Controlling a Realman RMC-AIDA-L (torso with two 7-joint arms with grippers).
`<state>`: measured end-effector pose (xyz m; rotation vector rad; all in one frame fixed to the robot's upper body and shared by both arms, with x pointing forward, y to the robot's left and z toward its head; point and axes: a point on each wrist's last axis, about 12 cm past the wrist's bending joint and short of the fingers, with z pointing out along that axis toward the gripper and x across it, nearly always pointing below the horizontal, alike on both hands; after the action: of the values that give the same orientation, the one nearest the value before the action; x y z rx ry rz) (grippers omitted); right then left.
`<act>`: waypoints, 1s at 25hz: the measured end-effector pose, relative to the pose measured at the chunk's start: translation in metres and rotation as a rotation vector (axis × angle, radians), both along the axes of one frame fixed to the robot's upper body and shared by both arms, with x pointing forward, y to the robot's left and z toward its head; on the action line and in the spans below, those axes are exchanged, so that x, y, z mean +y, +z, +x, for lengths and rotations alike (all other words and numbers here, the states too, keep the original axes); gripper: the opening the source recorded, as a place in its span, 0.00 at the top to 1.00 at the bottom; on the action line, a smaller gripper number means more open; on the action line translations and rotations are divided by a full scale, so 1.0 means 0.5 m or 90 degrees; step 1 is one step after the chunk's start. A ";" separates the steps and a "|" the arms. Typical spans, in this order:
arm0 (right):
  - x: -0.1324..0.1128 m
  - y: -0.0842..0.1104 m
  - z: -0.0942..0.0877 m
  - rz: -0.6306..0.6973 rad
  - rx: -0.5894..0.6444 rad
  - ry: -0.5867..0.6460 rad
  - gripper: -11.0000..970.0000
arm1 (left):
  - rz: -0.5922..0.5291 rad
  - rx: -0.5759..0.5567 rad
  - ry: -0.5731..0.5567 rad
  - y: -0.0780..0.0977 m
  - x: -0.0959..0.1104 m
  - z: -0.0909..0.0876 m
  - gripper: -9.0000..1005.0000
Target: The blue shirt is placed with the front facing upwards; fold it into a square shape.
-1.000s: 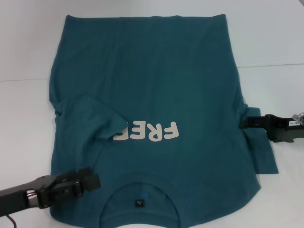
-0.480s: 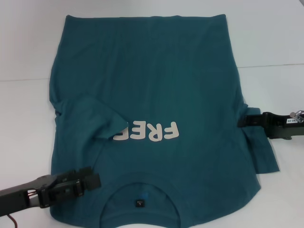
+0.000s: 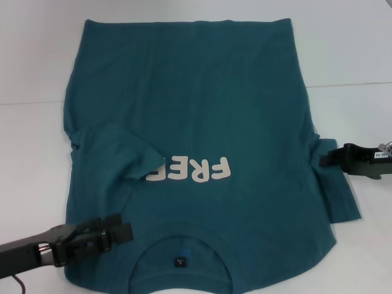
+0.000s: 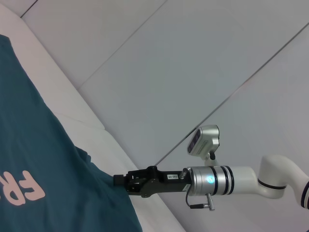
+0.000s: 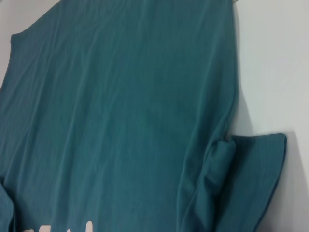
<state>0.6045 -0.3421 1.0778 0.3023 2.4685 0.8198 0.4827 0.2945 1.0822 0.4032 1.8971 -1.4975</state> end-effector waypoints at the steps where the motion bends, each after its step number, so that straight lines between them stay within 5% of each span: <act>1: 0.000 0.000 0.000 0.000 0.000 0.000 0.45 | 0.000 0.000 0.000 0.000 0.000 0.000 0.05; 12: 0.003 0.001 0.003 -0.013 0.005 0.011 0.92 | 0.000 -0.001 0.001 0.001 0.000 0.002 0.05; 20: -0.003 0.014 -0.004 0.002 0.002 0.029 0.98 | -0.003 0.000 0.012 -0.001 0.005 -0.002 0.05; 25: -0.055 0.045 -0.017 0.012 -0.017 -0.005 0.98 | -0.004 0.002 0.014 -0.002 0.008 -0.005 0.05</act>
<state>0.5958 -0.3695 1.1001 0.3051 2.4347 0.8392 0.4802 0.2982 1.0812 0.3769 1.8930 -1.4899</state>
